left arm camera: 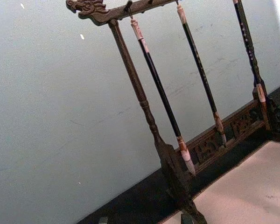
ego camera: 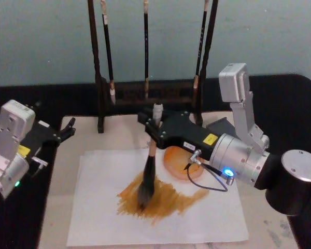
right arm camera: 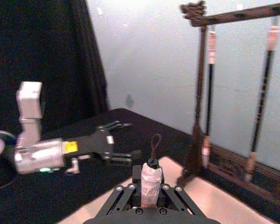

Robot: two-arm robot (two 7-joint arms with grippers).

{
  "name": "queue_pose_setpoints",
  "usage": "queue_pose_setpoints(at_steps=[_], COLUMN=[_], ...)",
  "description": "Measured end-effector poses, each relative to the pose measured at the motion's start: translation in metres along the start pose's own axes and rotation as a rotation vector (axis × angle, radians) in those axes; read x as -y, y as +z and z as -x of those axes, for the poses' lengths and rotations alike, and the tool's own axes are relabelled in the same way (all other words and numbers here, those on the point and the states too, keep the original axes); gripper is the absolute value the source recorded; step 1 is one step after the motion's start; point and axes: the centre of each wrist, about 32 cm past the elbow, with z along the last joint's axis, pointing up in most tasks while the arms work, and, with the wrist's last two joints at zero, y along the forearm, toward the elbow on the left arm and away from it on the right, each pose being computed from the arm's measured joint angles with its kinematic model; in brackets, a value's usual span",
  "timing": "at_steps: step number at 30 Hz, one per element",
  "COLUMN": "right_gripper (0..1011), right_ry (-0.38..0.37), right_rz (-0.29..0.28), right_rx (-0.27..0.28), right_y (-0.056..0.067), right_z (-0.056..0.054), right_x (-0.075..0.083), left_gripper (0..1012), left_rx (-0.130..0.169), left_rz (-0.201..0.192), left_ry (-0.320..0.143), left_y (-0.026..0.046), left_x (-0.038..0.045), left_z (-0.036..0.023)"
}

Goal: Pick up the brush from the inkstone, write on the paper, then place the brush back to its original position.

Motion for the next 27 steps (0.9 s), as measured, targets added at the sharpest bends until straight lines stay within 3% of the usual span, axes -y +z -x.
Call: queue_pose_setpoints(at_steps=[12, 27], right_gripper=[154, 154], right_ry=[-0.126, -0.102], right_rz=[-0.013, -0.006], right_rx=[0.007, 0.001], right_y=[-0.001, 0.002], right_z=[-0.016, -0.016], right_x=[0.005, 0.003], left_gripper=[1010, 1010], left_rx=[0.000, 0.000], left_rz=[0.000, 0.000], left_ry=[0.000, 0.000], left_y=[0.0000, 0.0000], left_x=[0.0000, 0.0000], left_z=[0.0000, 0.0000])
